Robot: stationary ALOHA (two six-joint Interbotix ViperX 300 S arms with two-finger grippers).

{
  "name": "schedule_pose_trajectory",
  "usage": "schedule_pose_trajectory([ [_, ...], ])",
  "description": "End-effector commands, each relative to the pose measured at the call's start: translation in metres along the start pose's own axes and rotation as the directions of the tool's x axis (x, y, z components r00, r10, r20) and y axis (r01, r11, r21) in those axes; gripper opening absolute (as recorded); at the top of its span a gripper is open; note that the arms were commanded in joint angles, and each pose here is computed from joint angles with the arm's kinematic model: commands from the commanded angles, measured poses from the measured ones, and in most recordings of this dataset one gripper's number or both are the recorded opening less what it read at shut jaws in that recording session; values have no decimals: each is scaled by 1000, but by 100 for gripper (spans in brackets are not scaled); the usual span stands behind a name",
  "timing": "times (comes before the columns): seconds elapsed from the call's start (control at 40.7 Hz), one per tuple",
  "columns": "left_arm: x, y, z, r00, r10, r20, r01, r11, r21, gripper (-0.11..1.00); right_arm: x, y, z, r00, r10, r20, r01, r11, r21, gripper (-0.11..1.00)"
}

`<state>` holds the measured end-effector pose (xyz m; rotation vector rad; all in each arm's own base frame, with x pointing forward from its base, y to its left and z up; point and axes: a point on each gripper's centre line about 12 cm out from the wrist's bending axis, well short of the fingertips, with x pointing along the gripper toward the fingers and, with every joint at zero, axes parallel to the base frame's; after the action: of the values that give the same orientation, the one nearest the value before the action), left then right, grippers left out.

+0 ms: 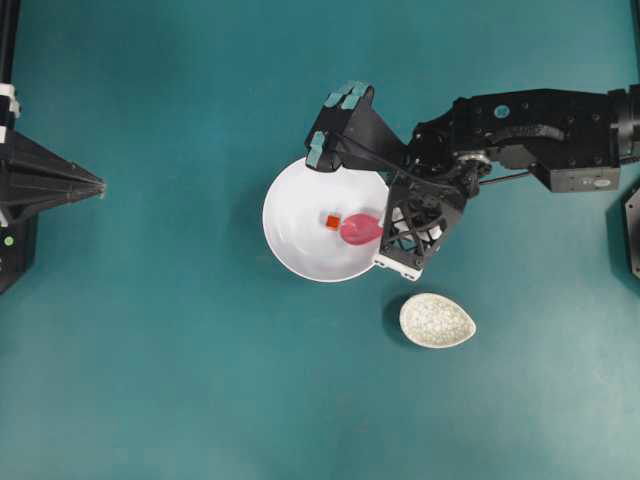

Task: Grip the spoon and scoop the red block from the bowl with right arm.
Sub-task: 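Tilt the right gripper and slide the spoon under the red cube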

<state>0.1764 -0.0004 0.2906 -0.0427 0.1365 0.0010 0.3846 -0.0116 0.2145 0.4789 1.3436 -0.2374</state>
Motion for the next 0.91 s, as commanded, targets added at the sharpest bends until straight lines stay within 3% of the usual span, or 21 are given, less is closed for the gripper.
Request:
schedule_pose_trajectory([
  [0.0, 1, 0, 11, 1000, -1, 25, 1, 1000, 6, 0, -13, -1, 5, 999, 10, 38, -10, 1000, 2, 23],
  [0.32, 1, 0, 11, 1000, -1, 25, 1, 1000, 8, 0, 2, 0, 9, 1000, 7, 21, -7, 1000, 0, 23],
  [0.885, 1, 0, 10, 1000, -1, 20, 1, 1000, 9, 0, 6, 11, 35, 988, 48, 144, -47, 999, -9, 22],
])
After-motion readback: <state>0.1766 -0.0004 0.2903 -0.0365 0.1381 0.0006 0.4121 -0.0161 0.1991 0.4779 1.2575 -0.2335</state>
